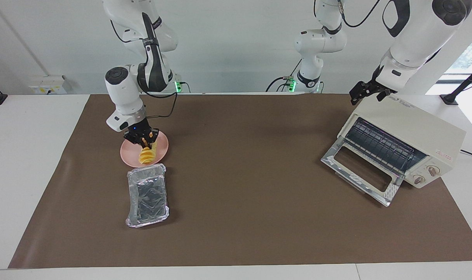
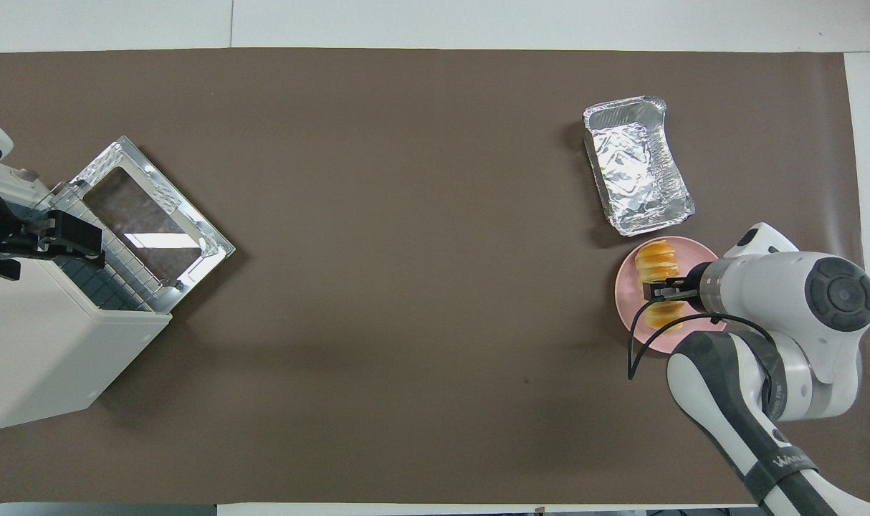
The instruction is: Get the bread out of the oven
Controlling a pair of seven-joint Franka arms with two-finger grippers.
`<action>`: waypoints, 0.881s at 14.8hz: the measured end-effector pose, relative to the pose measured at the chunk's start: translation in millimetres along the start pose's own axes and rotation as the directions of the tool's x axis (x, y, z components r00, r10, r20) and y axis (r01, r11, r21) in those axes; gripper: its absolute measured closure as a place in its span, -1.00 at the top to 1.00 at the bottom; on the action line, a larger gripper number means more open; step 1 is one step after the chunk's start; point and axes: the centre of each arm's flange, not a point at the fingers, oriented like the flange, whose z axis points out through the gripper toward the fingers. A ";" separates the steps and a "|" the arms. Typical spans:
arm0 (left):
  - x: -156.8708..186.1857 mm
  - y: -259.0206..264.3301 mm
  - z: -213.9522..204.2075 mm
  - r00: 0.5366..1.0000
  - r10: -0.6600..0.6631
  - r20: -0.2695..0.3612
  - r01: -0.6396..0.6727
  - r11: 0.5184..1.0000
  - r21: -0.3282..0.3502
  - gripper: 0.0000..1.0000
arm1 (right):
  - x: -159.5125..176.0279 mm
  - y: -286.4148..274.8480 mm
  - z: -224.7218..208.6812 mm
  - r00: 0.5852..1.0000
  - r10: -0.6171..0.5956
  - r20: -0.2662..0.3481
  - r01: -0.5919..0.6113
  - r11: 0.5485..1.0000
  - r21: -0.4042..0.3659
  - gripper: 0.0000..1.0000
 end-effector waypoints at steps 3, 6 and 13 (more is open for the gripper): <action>-0.3 -1.4 -0.6 1.000 -0.003 -0.001 0.003 1.000 -0.001 1.00 | 22.6 0.4 -39.6 0.999 -0.001 0.037 0.001 1.000 0.003 1.00; -0.5 -0.9 -0.7 1.000 -0.002 -0.001 0.002 1.000 0.000 1.00 | 49.5 4.2 -99.4 0.999 -0.021 0.038 0.021 1.000 0.004 1.00; -0.8 -4.1 -1.7 1.000 -0.008 -0.003 0.008 1.000 -0.002 1.00 | 54.1 33.3 -248.2 0.980 -0.107 0.169 0.102 0.994 0.038 1.00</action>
